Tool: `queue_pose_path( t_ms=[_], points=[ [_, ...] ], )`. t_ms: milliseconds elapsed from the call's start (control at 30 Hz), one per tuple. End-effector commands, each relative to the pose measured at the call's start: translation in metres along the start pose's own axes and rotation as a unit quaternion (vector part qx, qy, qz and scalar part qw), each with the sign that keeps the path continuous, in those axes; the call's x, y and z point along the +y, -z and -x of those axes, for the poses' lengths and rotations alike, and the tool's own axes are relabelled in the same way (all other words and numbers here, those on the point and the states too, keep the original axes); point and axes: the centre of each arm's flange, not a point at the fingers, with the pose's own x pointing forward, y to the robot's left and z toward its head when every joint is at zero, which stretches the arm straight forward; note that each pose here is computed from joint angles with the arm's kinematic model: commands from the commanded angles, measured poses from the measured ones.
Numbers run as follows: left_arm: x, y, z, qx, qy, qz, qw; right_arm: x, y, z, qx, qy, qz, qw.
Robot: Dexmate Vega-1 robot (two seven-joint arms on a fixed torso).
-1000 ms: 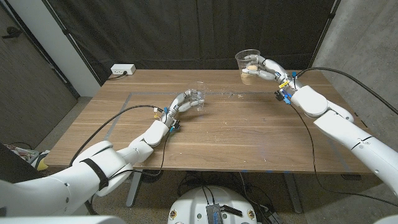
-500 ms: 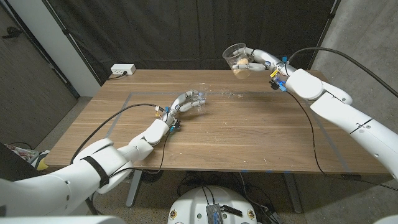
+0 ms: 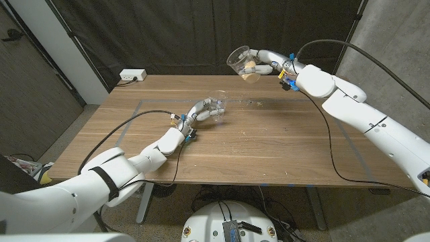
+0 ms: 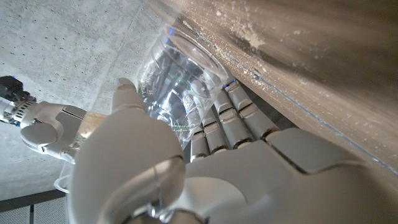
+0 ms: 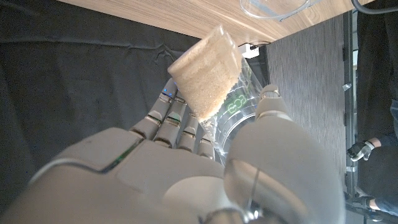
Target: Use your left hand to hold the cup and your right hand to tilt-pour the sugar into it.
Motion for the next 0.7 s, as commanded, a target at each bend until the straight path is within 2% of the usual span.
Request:
queue_pose_path(
  t_ms=[33,267,700],
  points=[
    [-0.010,-0.008,0.012,-0.033,-0.016,-0.006,0.999,0.009,-0.012,-0.017,-0.001,-0.017,0.055,0.9983],
    [-0.011,-0.009,0.018,-0.040,-0.026,-0.002,0.999,0.023,-0.017,-0.024,0.002,-0.025,0.096,0.9950],
    [-0.006,-0.004,0.036,-0.045,-0.053,-0.002,0.998,0.036,-0.022,-0.027,-0.001,-0.046,0.118,0.9920]
  ],
)
